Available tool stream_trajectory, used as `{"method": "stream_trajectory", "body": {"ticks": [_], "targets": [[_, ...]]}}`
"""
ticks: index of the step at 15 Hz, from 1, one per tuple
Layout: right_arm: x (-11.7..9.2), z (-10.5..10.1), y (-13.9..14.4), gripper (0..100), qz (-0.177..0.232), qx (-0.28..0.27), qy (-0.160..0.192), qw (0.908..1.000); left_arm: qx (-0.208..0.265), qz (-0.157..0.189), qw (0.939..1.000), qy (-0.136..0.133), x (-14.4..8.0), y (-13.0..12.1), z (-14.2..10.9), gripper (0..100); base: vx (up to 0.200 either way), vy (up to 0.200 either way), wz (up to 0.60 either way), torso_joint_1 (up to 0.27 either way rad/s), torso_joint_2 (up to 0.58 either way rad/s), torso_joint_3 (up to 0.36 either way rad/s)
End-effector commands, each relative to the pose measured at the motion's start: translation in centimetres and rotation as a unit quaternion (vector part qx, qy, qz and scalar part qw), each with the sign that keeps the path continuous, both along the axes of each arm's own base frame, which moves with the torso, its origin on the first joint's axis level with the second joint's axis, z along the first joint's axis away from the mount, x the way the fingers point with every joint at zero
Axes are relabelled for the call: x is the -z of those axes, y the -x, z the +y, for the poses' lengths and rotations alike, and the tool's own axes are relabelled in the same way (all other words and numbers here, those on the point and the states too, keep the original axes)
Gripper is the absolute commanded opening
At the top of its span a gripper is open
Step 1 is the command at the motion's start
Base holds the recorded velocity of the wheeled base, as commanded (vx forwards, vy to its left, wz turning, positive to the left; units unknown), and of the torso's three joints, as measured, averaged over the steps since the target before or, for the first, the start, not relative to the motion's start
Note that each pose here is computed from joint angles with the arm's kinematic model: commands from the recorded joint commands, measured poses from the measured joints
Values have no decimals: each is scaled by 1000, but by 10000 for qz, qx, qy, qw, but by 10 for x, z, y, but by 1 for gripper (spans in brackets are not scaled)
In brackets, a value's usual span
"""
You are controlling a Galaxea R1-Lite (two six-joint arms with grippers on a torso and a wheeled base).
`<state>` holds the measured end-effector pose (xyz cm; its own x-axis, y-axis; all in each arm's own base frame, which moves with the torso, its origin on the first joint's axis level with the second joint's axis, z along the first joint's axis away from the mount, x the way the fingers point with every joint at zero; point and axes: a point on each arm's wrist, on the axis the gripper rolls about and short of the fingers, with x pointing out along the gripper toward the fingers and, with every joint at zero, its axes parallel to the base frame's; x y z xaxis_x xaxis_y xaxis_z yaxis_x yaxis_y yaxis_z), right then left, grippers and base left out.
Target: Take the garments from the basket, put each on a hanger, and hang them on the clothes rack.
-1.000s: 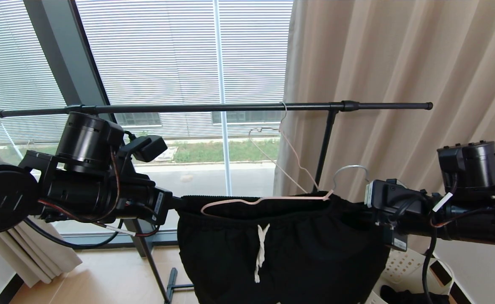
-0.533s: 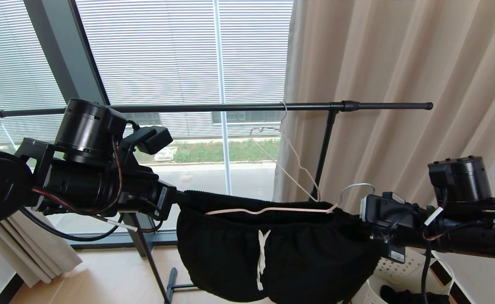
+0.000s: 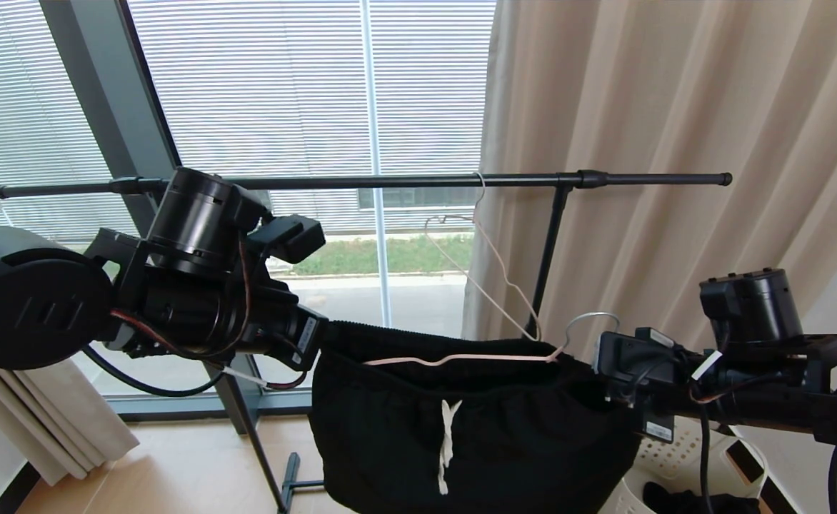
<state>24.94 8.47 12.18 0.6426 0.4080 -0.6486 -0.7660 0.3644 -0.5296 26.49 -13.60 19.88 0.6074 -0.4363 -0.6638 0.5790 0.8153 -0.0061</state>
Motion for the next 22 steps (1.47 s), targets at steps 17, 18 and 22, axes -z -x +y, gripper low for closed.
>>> {"method": "stream_trajectory", "body": {"ticks": [17, 18, 22], "targets": [[28, 23, -15, 0, 74, 267, 638, 9976, 466, 679, 9958, -404, -41, 8, -32, 0, 0, 0, 0, 0, 0, 0], [26, 23, -15, 0, 54, 284, 611, 9977, 521, 730, 9949, -455, -36, 7, -38, 0, 0, 0, 0, 0, 0, 0], [14, 21, -14, 0, -106, 392, 459, 9981, 631, 810, 9926, -647, -25, 3, -57, 0, 0, 0, 0, 0, 0, 0]]}}
